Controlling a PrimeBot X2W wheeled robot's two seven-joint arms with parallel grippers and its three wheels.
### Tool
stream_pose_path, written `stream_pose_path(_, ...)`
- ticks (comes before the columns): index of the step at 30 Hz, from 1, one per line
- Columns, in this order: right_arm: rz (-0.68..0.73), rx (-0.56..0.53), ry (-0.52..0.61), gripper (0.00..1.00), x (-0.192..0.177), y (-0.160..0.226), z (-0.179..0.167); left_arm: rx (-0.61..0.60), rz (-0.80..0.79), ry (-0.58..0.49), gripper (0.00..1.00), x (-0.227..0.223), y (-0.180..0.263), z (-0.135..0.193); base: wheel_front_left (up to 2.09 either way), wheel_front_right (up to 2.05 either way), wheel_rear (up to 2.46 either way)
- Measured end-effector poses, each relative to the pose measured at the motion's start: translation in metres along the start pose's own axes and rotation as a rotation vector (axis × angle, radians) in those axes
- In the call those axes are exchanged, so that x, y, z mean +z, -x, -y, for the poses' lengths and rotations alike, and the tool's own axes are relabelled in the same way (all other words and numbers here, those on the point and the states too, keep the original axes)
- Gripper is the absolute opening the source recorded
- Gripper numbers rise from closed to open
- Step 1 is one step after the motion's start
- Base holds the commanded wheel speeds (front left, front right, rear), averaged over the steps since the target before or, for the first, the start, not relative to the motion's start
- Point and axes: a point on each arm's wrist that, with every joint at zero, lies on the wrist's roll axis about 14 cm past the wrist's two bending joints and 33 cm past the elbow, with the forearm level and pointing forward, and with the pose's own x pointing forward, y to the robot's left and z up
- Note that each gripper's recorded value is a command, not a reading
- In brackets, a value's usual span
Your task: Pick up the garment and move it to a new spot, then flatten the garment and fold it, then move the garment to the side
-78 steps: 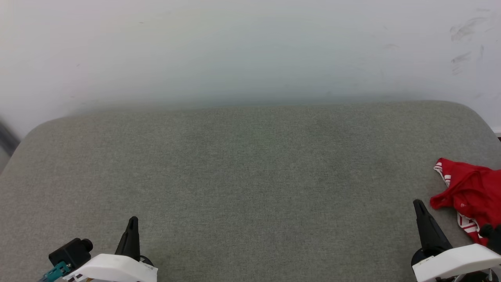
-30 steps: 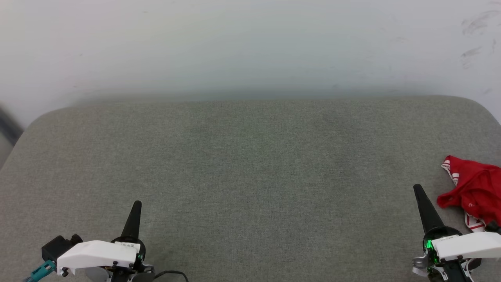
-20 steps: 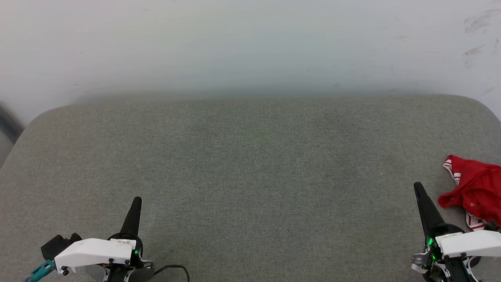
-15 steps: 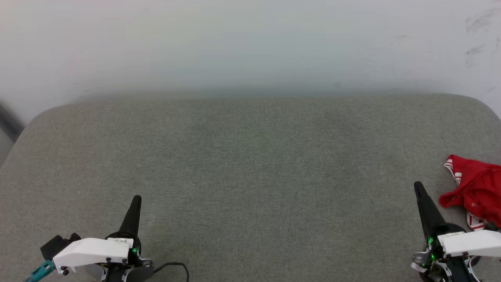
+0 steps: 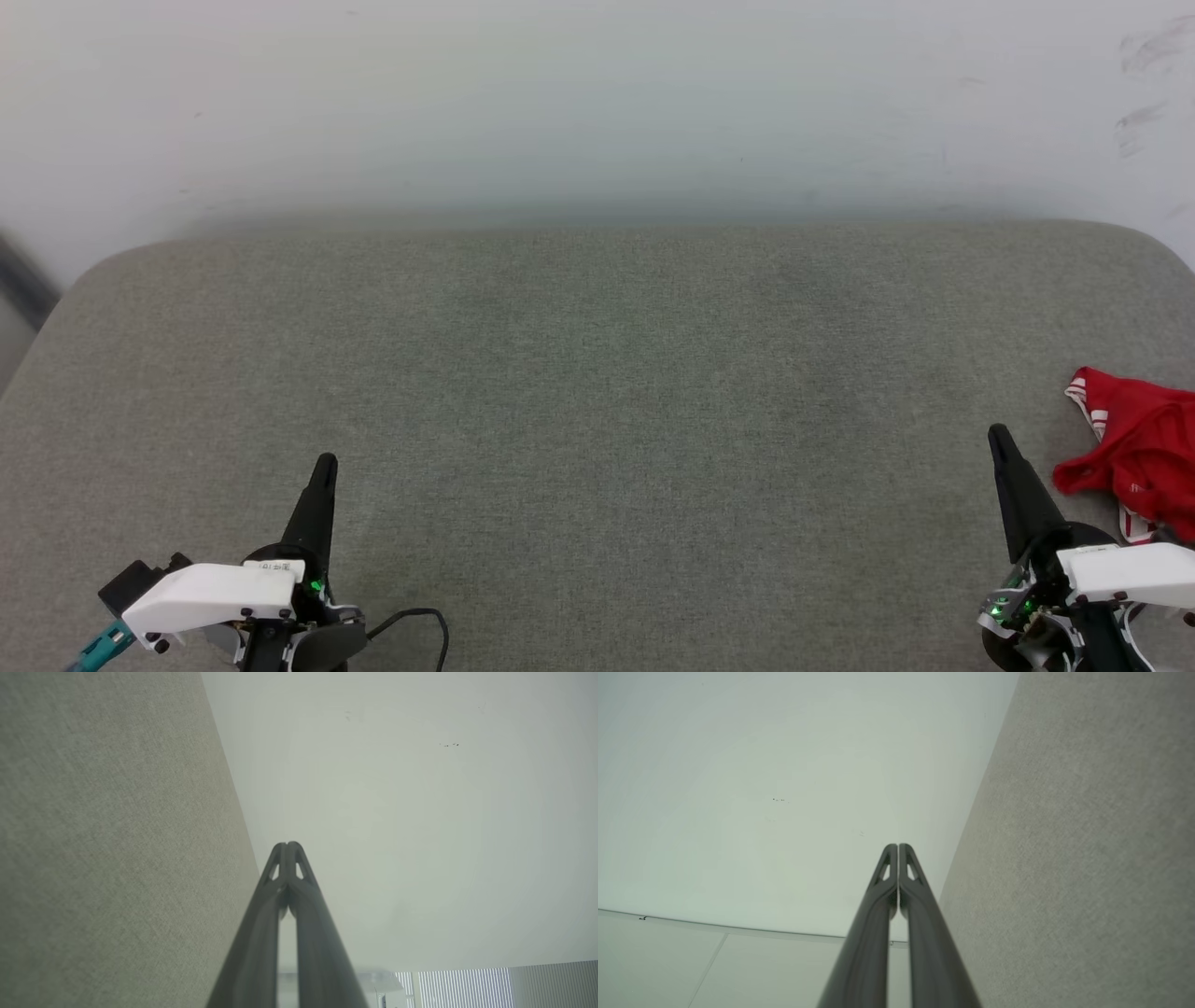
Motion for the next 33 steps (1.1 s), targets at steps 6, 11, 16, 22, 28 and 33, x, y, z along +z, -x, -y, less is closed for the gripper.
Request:
stream_pose_path(6,0.002,-0.003,-0.046,0.0,-0.0002,-0.0014,0.0017,-0.008,0.006,0.043,0.0,0.0017,-0.001,0.0011,0.0,0.0,0.0)
stream_pose_path(11,0.003,0.004,-0.082,0.0,-0.0004,-0.0047,-0.0002,-0.021,0.007,0.076,0.0,0.0021,-0.0024,0.0035,0.0,0.0,0.0)
stream_pose_path(16,0.004,-0.001,-0.117,0.0,-0.0008,-0.0055,0.0022,-0.029,0.008,0.11,0.0,0.0028,-0.003,0.0044,0.0,0.0,0.0)
stream_pose_path(22,0.003,0.001,-0.125,0.0,-0.0009,-0.0063,0.0016,-0.032,0.01,0.118,0.0,0.0034,-0.0033,0.0049,0.0,0.0,0.0)
stream_pose_path(28,0.003,0.001,-0.125,0.0,-0.0009,-0.0063,0.0016,-0.032,0.01,0.118,0.0,0.0033,-0.0034,0.005,0.0,0.0,0.0)
stream_pose_path(33,0.003,0.001,-0.125,0.0,-0.0009,-0.0063,0.0016,-0.033,0.01,0.118,0.0,0.0033,-0.0034,0.005,0.0,0.0,0.0)
